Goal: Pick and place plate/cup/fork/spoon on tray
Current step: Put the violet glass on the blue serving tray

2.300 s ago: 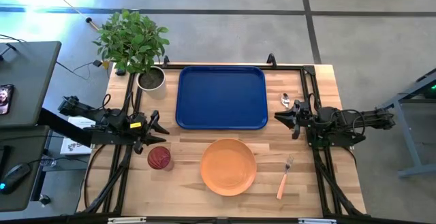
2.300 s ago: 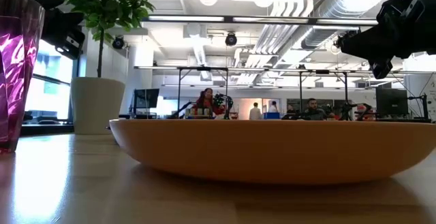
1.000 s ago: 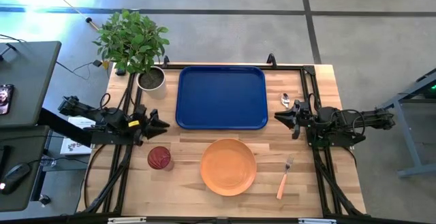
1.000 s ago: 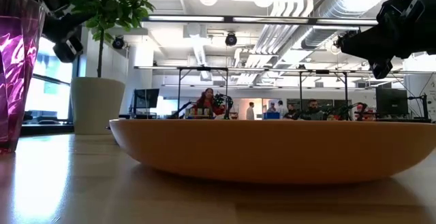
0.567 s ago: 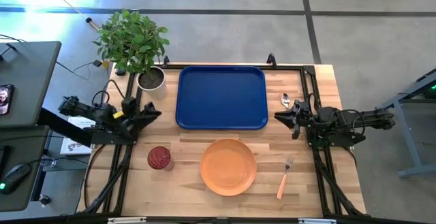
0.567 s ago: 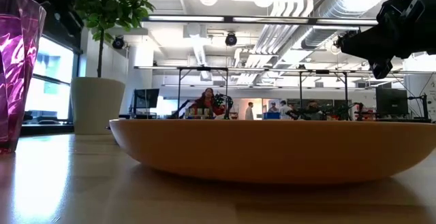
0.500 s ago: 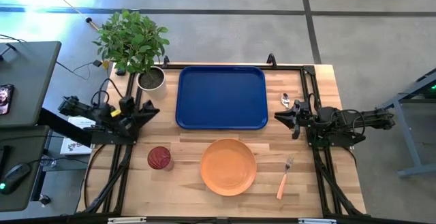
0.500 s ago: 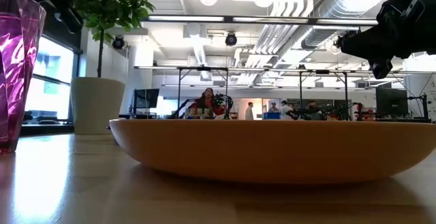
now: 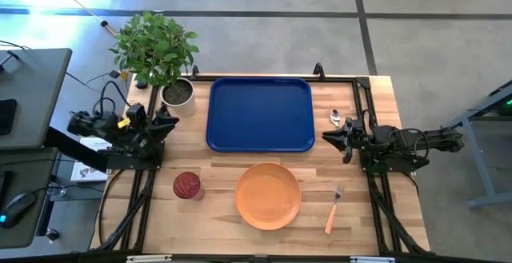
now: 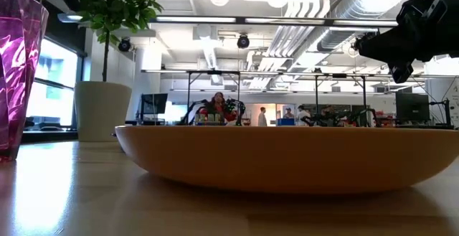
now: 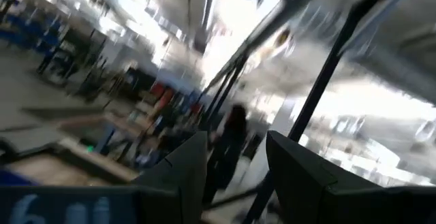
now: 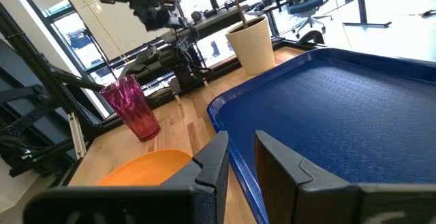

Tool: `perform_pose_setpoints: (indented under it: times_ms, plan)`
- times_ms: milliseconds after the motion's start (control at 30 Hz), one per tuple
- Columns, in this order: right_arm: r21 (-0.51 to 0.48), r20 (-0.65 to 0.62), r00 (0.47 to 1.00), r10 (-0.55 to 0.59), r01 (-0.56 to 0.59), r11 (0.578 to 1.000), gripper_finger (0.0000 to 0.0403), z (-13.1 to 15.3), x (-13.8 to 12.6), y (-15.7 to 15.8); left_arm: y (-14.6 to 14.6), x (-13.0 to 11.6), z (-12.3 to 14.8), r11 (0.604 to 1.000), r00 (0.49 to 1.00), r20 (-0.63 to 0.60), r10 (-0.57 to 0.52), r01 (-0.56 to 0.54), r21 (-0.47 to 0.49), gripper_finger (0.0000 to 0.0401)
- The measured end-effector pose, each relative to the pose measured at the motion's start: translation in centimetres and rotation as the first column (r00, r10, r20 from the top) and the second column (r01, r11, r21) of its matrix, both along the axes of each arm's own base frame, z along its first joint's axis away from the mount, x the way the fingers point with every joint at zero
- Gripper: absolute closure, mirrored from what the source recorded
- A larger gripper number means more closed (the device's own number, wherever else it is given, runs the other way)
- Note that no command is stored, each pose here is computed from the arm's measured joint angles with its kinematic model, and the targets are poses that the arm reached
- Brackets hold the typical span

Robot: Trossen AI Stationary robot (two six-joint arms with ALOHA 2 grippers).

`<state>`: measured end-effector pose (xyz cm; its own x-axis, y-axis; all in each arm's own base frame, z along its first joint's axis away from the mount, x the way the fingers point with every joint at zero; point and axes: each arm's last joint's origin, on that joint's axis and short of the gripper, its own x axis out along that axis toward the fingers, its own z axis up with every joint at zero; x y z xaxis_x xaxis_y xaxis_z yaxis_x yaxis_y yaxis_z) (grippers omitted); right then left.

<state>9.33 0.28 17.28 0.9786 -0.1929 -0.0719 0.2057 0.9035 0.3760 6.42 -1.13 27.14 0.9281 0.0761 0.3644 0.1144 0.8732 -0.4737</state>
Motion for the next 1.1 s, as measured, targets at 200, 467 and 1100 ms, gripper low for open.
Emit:
perform_pose_setpoints:
  times_ms: [200, 467, 1100]
  plan:
    - [0.000, 0.000, 1.000, 0.000, 0.000, 1.000, 0.0340, 0.0, 0.0, 0.0, 0.3, -0.8, 3.6, 1.000, 0.979, -0.200, -0.026, 0.024, -0.012, 0.0259]
    - [0.000, 0.000, 1.000, 0.000, 0.000, 1.000, 0.0340, 0.0, 0.0, 0.0, -0.3, 0.5, 7.4, 0.998, 0.897, -0.438, -0.054, 0.066, 0.012, 0.0259]
    - [-0.105, -0.021, 1.000, 0.006, -0.009, 0.994, 0.0340, 0.0, 0.0, 0.0, -3.1, 5.4, 7.1, 0.900, 0.489, -0.763, -0.422, 0.120, -0.420, 0.0259]
